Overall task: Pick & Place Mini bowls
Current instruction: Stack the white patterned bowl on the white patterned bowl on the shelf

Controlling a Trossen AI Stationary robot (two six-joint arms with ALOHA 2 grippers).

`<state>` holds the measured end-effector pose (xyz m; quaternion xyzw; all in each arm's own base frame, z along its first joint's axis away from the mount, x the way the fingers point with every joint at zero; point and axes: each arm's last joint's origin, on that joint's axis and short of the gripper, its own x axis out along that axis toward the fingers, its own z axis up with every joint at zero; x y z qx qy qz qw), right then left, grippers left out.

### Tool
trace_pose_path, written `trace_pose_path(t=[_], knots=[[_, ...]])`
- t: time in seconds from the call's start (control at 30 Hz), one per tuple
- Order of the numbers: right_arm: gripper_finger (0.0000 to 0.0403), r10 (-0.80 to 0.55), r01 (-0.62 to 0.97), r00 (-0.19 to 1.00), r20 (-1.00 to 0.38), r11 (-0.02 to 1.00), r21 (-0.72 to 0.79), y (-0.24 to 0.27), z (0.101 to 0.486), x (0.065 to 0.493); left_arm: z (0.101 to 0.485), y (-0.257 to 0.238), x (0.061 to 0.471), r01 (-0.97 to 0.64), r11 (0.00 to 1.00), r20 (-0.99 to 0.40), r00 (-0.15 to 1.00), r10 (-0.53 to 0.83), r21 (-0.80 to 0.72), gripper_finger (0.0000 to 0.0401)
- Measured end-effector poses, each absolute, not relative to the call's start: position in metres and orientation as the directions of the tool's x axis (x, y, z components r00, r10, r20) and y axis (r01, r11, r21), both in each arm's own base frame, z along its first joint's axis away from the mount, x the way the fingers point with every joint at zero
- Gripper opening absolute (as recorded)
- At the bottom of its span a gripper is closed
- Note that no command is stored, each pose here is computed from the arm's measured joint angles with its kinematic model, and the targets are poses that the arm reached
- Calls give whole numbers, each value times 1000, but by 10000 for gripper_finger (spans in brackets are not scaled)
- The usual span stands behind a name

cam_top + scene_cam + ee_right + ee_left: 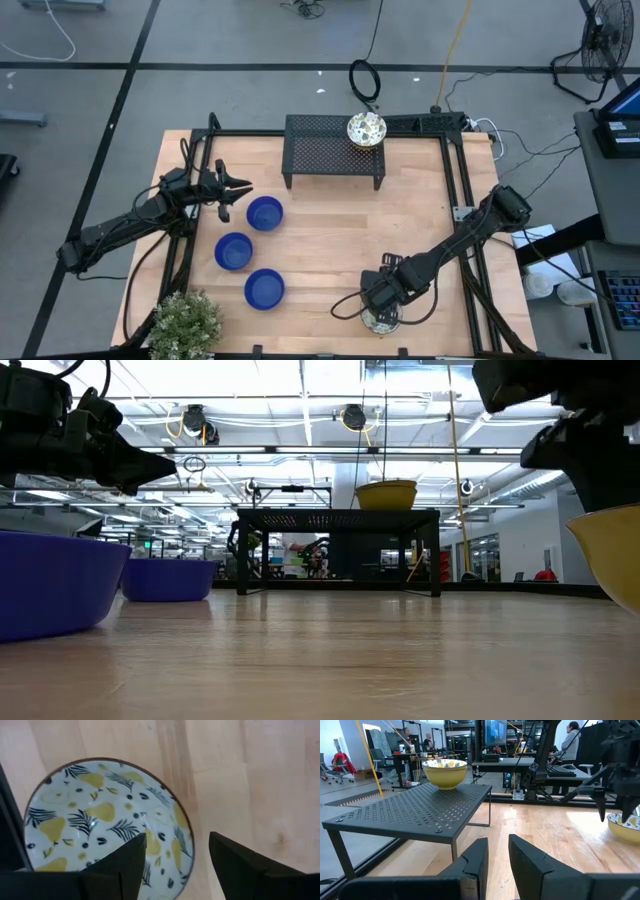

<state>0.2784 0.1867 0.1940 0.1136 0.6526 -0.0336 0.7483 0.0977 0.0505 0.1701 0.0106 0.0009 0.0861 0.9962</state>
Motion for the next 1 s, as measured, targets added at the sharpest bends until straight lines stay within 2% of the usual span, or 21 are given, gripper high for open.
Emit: trace_pose_path(t=[0.57,1.0], knots=[[203,91,200,134,-987,973,117,180,167,269,170,50,98,-172,985,0,985,172,21,81],[203,29,227,142,-989,972,61,171,164,271,170,50,98,-172,985,0,985,172,21,81]])
